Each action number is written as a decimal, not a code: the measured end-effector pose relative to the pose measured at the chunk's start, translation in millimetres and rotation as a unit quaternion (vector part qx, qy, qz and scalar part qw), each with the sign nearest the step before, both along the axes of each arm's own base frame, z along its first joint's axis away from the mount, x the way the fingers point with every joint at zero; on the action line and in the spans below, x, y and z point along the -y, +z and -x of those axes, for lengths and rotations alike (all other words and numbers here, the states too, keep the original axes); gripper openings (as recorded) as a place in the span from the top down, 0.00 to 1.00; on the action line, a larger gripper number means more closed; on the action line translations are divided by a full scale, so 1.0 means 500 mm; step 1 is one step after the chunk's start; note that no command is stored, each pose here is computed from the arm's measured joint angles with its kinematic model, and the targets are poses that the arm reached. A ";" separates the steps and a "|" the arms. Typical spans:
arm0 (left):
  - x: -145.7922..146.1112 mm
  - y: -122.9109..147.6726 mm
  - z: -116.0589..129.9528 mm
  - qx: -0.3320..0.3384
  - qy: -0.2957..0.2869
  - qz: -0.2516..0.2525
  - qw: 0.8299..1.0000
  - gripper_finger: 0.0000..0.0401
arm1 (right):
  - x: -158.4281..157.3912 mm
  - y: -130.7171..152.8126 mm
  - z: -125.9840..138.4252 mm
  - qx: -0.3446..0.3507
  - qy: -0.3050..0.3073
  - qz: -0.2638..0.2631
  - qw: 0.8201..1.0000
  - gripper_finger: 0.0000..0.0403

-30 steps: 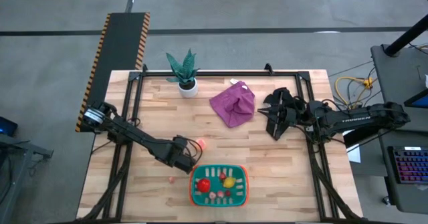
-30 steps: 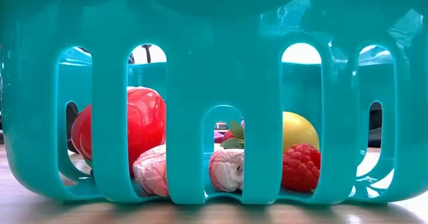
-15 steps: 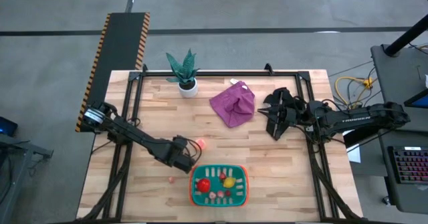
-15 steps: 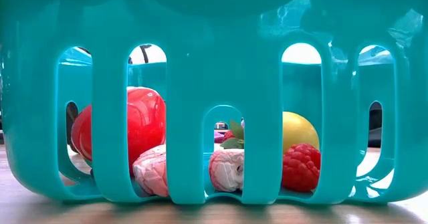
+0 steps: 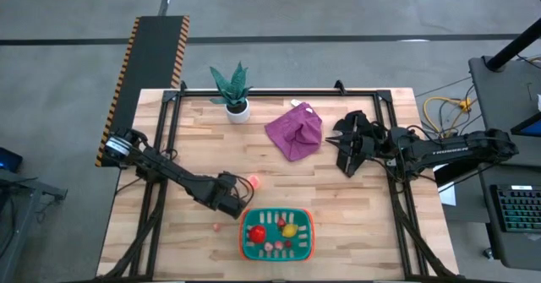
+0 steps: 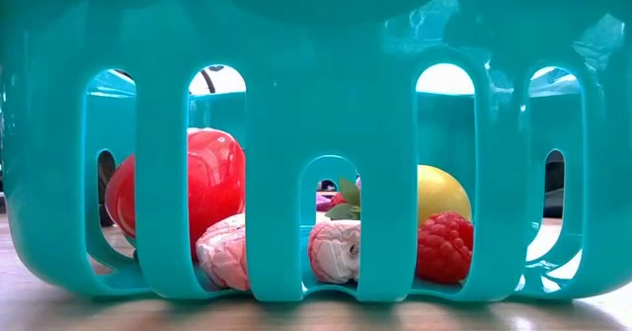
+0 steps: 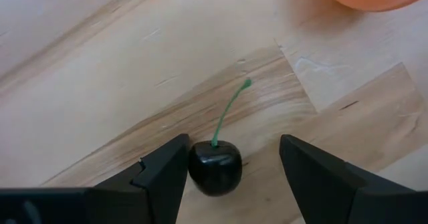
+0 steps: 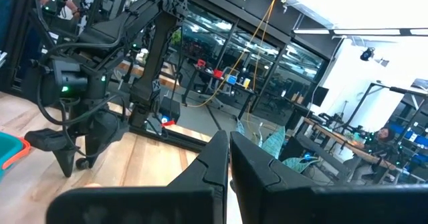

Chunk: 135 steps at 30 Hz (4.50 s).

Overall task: Pick and placing Produce into tupperware
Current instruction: Put the black cherry into the green basket, then put the pink peach into the green basket

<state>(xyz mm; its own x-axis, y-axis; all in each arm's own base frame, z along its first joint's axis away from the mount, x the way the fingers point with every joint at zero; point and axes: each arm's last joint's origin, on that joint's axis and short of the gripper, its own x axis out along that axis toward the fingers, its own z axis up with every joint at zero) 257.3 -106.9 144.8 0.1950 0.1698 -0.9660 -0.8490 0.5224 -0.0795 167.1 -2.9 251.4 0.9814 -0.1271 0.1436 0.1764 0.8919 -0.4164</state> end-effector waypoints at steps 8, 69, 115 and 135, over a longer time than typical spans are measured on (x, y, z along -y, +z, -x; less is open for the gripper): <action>0.001 -0.001 0.001 -0.007 -0.002 0.015 1.000 0.52 | 0.000 0.000 0.000 0.000 0.000 0.000 1.000 0.98; 0.052 0.151 -0.098 0.333 -0.287 0.035 0.897 0.79 | 0.000 0.000 0.000 0.000 0.000 0.000 1.000 0.98; -0.092 0.247 -0.043 0.263 -0.305 -0.095 0.910 0.46 | 0.002 0.001 0.000 0.002 -0.016 0.007 1.000 0.98; -0.181 0.185 -0.053 0.160 -0.123 0.030 0.979 0.12 | 0.009 0.000 0.002 0.004 -0.076 -0.024 0.997 0.98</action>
